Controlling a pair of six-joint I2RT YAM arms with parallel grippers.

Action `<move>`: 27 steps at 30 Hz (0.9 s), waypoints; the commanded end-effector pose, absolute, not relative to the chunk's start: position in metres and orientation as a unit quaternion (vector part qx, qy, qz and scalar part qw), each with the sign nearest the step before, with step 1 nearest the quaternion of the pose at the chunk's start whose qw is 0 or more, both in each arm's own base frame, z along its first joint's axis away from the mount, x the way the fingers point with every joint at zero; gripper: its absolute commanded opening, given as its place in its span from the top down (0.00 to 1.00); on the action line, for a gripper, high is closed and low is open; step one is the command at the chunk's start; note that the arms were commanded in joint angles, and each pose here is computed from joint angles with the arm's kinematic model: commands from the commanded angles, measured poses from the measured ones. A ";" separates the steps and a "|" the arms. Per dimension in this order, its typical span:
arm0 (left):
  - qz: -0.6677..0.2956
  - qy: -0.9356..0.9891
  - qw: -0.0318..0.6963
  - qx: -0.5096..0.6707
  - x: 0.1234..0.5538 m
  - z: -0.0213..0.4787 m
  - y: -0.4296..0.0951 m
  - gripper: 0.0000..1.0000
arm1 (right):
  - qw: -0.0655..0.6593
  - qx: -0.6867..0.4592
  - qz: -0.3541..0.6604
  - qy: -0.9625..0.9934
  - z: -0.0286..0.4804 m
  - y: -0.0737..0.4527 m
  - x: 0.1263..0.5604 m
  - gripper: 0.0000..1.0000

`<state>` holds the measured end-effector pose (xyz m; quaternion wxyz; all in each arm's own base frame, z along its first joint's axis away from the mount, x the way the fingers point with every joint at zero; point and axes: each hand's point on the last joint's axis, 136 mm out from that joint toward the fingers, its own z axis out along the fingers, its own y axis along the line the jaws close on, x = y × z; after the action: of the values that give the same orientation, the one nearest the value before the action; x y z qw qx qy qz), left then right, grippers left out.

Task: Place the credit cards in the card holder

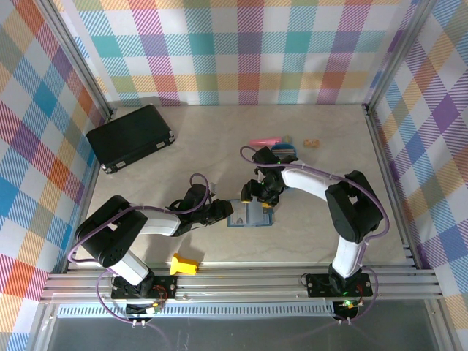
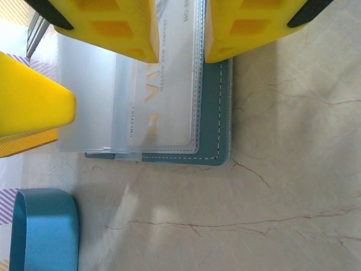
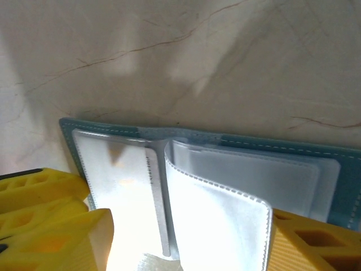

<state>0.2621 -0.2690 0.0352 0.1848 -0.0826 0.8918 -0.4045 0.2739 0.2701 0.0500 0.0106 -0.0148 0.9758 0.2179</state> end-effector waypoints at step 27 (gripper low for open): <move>-0.396 0.891 0.207 -0.078 0.257 0.058 -0.248 0.71 | -0.003 -0.059 0.398 0.915 0.087 0.357 0.266 0.36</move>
<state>0.2619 -0.2495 0.0511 0.2006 -0.0926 0.8939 -0.3899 0.2605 0.3462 0.0861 -0.0049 -0.0567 0.9211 0.3852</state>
